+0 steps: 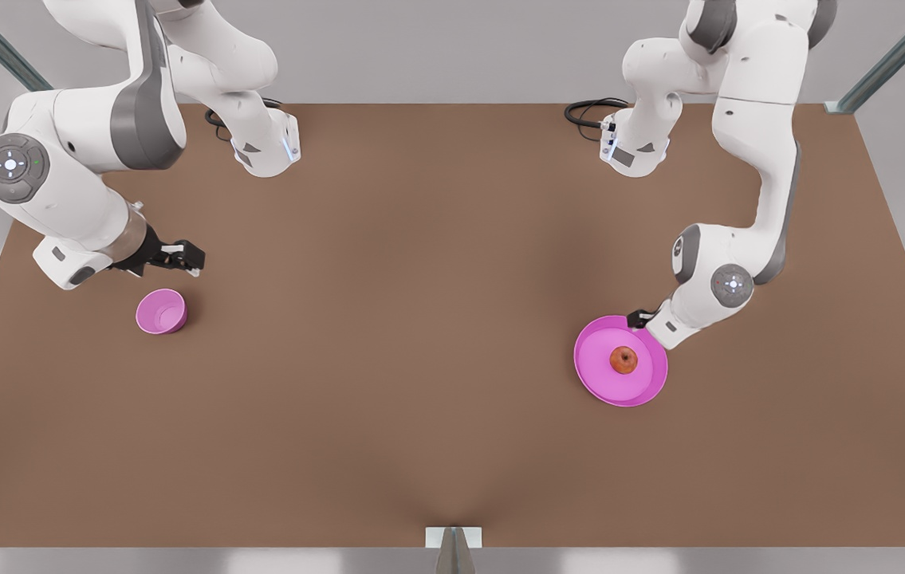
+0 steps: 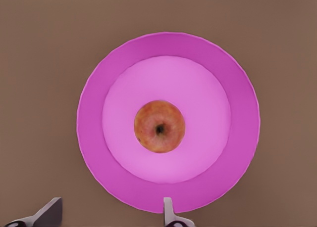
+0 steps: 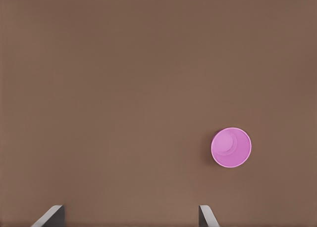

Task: Use the left arm to pick up the apple from the plate, transfer it to the gripper of the right arm, and then use the right arm to place it into the bowl

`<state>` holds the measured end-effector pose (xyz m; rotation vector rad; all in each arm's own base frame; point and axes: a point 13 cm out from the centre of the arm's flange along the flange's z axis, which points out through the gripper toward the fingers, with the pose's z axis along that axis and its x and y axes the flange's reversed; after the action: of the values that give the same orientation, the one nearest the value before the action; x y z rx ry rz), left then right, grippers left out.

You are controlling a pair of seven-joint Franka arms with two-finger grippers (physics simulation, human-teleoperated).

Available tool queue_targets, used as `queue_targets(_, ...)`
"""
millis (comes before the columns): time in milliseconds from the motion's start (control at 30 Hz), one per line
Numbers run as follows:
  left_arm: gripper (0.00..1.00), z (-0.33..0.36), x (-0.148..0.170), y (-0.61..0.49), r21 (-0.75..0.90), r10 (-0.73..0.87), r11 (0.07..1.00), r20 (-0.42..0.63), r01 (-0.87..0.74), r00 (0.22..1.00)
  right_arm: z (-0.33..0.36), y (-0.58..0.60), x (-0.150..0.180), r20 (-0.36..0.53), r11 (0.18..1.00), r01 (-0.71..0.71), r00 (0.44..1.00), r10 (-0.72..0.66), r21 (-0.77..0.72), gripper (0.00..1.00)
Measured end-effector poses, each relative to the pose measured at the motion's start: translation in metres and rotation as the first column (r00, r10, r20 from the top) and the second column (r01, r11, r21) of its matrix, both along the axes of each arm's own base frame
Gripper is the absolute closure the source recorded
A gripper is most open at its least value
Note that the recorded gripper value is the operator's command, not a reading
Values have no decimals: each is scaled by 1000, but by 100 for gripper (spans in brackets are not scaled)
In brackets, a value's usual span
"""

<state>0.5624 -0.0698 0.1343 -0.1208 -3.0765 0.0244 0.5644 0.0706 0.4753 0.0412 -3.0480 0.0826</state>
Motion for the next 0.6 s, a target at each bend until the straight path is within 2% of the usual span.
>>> queue_targets(133,0,-24,21,-8,-18,-14,1000,99,15,995,0,-1,0,0,1000,-4,1000,4,2,0)
queue_targets(267,0,-35,26,-27,-36,-30,999,150,36,988,0,0,0,0,1000,-10,1000,10,3,0)
queue_targets(600,0,-90,22,-43,-71,-7,997,166,19,986,-1,0,0,-4,1000,-17,1000,17,8,0)
